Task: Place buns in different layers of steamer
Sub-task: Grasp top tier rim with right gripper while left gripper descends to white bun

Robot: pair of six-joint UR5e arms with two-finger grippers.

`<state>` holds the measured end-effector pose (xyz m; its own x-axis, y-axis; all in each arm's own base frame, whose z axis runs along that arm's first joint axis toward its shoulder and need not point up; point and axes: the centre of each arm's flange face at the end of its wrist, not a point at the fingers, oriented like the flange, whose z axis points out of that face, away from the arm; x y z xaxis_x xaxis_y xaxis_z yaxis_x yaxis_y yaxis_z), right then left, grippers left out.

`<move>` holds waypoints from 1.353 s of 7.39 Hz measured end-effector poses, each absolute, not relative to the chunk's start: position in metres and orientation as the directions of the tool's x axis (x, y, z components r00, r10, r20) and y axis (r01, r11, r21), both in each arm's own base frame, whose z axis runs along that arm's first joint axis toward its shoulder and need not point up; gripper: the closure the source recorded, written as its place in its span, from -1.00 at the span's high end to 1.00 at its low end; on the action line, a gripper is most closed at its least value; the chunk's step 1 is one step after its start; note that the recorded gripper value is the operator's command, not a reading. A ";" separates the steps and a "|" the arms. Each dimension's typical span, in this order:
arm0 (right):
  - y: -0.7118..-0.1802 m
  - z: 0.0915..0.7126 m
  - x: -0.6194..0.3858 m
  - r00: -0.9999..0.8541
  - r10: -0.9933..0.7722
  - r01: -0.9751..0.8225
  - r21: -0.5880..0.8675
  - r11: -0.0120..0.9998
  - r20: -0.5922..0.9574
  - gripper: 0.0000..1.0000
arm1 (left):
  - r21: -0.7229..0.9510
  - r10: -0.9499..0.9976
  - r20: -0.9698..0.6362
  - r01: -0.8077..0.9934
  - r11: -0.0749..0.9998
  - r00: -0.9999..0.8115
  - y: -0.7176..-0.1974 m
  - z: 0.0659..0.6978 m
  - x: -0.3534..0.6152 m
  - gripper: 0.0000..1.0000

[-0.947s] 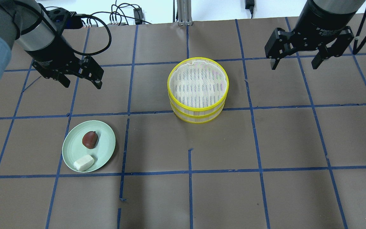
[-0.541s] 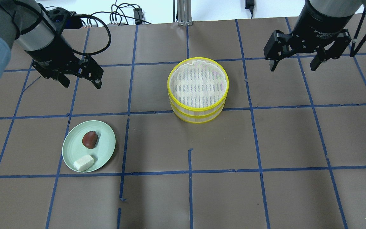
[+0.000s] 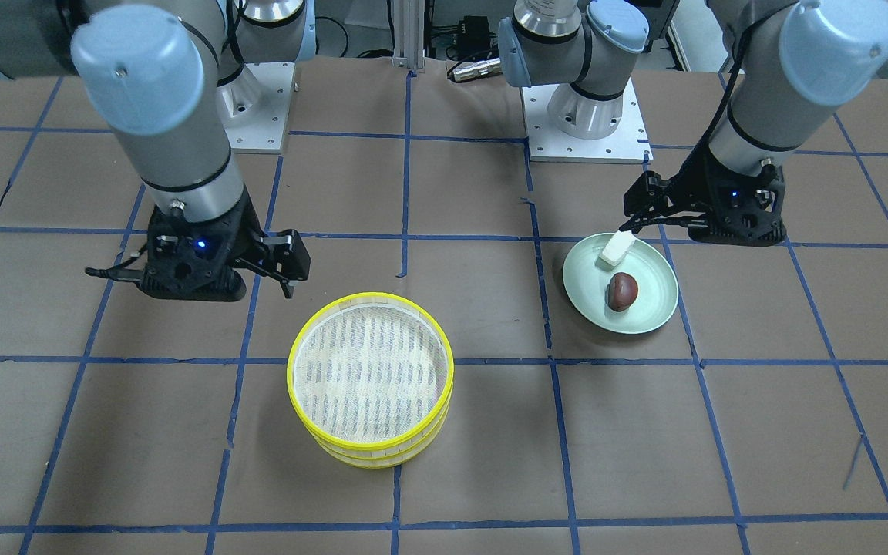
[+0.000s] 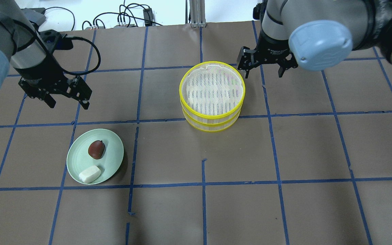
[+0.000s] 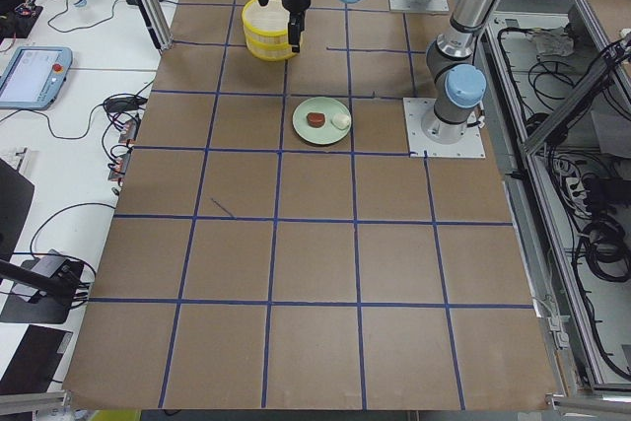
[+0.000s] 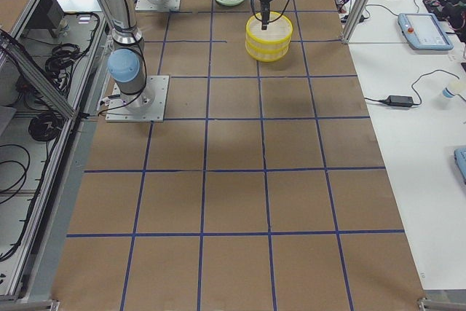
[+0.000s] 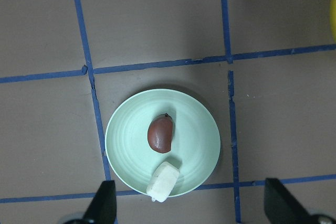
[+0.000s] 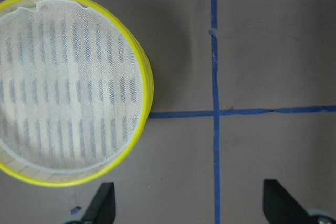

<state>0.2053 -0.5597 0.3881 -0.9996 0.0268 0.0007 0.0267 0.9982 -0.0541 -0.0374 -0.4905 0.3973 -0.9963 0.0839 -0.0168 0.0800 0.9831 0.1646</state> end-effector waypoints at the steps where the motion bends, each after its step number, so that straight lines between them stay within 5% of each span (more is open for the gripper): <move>1: -0.570 0.358 0.213 -0.999 0.032 0.032 -0.068 0.997 -0.003 0.99 | 0.228 0.084 -0.011 0.079 0.970 -0.996 -0.476 0.365 -0.030 0.95; 4: -0.588 0.300 0.221 -0.999 0.035 0.035 -0.061 0.998 -0.004 0.87 | 0.371 0.047 0.038 0.058 0.927 -0.998 -0.430 0.283 -0.004 0.96; 5: -0.590 0.290 0.221 -0.999 0.035 0.036 -0.063 0.997 -0.005 0.37 | 0.412 0.029 0.062 0.053 0.910 -0.998 -0.417 0.262 0.006 0.96; 8: -0.593 0.278 0.224 -0.999 0.041 0.042 -0.058 0.997 -0.028 -0.48 | 0.457 -0.006 0.085 0.034 0.889 -0.996 -0.410 0.221 0.021 0.98; 10: -0.591 0.273 0.224 -0.998 0.043 0.045 -0.044 0.998 -0.037 -0.69 | 0.450 -0.015 0.079 0.023 0.893 -0.997 -0.418 0.205 0.024 0.98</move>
